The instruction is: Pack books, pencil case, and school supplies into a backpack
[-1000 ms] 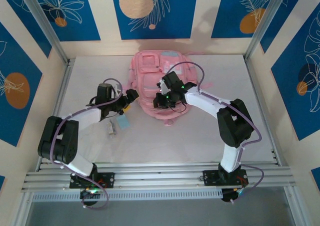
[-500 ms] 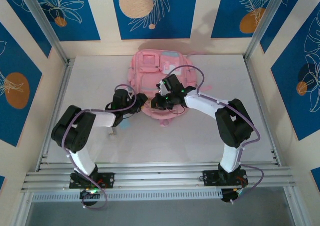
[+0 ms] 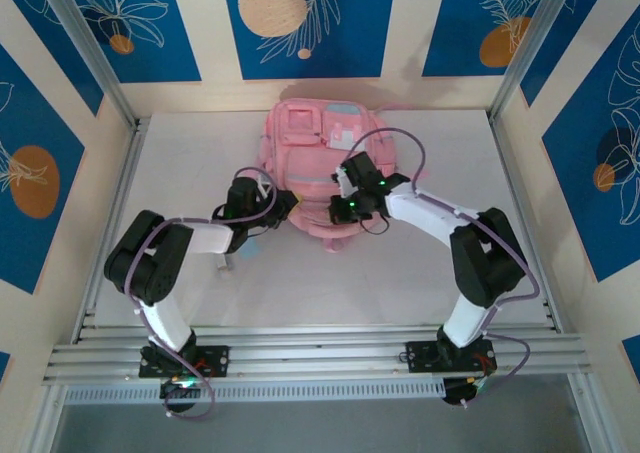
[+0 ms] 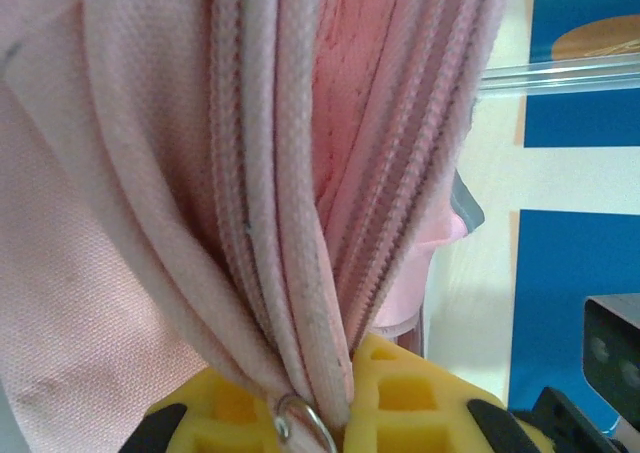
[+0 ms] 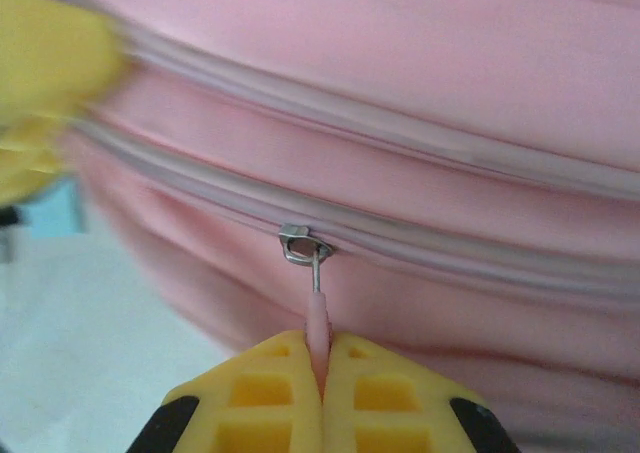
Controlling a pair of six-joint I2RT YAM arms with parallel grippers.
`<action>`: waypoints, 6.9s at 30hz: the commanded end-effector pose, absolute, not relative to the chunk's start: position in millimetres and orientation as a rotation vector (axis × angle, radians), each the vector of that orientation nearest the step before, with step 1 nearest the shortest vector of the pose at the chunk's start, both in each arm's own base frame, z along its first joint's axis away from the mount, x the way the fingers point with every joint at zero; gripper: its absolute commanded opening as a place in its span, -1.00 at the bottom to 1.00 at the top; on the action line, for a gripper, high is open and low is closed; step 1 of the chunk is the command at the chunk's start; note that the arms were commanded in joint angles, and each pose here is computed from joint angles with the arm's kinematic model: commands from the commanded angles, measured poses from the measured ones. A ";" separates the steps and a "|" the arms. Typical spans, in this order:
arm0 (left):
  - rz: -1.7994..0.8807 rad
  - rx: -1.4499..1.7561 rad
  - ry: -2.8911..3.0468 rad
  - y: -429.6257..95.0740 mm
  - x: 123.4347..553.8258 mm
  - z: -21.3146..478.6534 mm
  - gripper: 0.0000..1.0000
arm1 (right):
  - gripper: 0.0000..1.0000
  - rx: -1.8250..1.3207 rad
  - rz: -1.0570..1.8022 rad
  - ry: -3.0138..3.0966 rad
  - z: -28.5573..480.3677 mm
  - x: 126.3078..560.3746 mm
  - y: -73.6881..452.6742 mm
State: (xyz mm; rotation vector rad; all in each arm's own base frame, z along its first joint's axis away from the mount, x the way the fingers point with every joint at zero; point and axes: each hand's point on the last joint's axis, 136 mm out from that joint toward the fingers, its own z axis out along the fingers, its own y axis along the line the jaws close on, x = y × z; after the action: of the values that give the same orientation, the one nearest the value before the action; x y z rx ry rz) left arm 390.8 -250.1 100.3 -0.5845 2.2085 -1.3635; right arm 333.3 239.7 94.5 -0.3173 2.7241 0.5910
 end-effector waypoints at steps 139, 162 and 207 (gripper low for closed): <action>-0.945 0.071 2.381 -256.6 514.6 133.4 0.09 | -1.00 0.109 1.201 2.476 145.1 384.9 257.7; -0.618 0.330 2.585 -303.4 350.2 114.7 0.02 | -1.00 0.572 1.149 2.422 132.9 397.6 272.6; -0.524 0.367 2.631 -226.9 396.0 96.2 -1.00 | -1.00 0.374 0.970 2.588 100.9 388.5 212.1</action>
State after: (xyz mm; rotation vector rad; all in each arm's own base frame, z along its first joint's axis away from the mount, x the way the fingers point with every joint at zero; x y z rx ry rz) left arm 399.3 -251.3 98.3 0.3431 2.5981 -0.6031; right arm 395.3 216.7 90.5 0.4990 2.5490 1.0098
